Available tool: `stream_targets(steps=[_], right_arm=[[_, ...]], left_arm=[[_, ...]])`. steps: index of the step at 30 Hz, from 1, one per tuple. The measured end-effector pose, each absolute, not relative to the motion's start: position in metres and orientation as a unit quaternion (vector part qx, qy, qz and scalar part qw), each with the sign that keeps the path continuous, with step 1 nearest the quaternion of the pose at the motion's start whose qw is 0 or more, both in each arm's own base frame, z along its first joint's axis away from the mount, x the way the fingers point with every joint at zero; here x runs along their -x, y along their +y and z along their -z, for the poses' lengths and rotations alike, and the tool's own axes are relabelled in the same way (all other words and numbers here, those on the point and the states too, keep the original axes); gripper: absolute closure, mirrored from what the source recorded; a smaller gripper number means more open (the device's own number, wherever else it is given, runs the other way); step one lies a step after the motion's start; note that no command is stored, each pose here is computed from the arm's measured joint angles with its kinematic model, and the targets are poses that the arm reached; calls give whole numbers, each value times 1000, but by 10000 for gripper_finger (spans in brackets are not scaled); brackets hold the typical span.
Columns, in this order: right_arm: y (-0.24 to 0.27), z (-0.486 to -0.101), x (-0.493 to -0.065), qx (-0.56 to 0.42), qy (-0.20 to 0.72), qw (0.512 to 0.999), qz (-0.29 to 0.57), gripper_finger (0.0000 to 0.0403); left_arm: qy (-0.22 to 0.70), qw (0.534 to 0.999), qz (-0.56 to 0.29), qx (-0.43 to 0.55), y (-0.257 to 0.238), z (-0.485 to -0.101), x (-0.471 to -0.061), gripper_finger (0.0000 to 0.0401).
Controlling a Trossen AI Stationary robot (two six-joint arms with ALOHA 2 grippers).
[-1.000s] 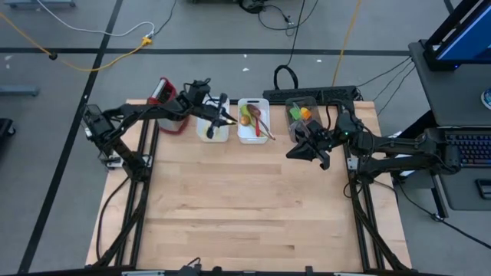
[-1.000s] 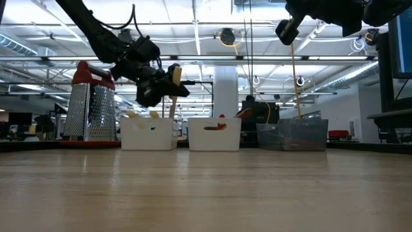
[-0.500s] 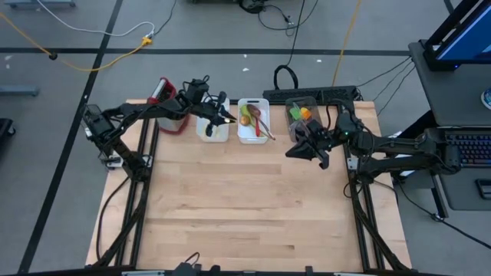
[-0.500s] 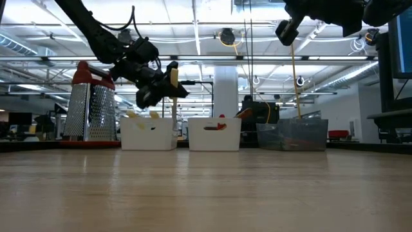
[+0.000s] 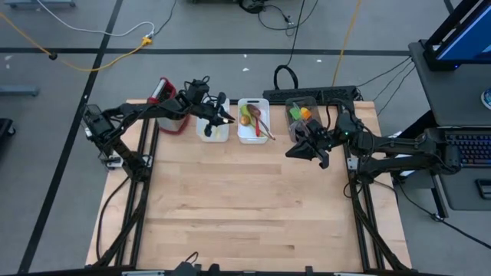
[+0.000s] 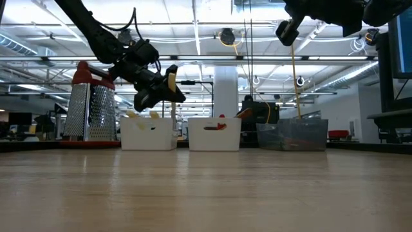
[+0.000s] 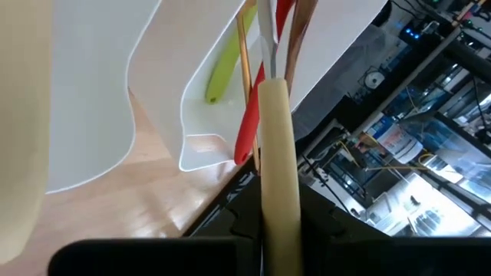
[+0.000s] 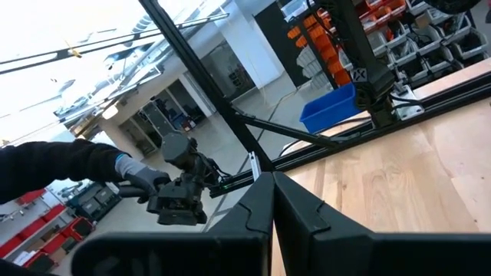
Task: Pick & Place Kitchen Items
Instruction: Put the yellow table knife into the left white bin
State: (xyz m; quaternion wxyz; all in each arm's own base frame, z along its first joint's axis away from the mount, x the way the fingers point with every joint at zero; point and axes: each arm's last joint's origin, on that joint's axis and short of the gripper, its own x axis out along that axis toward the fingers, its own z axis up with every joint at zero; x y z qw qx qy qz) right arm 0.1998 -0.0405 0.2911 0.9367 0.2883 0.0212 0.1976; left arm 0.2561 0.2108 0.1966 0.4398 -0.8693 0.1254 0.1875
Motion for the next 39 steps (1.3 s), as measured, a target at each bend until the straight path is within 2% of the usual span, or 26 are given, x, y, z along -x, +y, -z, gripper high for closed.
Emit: stream_targets(steps=[15,18,25,29,33,39], right_arm=[[-40,-291,-200,-288,21,937,-198,403],[-40,-291,-200,-288,21,937,-198,403],[-40,-291,-200,-288,21,937,-198,403],[-40,-291,-200,-288,21,937,-198,403],[-40,-291,-200,-288,21,937,-198,403],[-40,-291,-200,-290,21,936,-198,403]], left_arm=[[117,442,-197,867,212,-196,-256,351],[116,446,-199,865,212,-196,-256,332],[112,447,-205,864,212,-196,-256,249],[110,459,-198,859,215,-197,-254,215],[125,454,-169,866,218,-198,-251,200],[141,467,-113,866,220,-204,-250,209]])
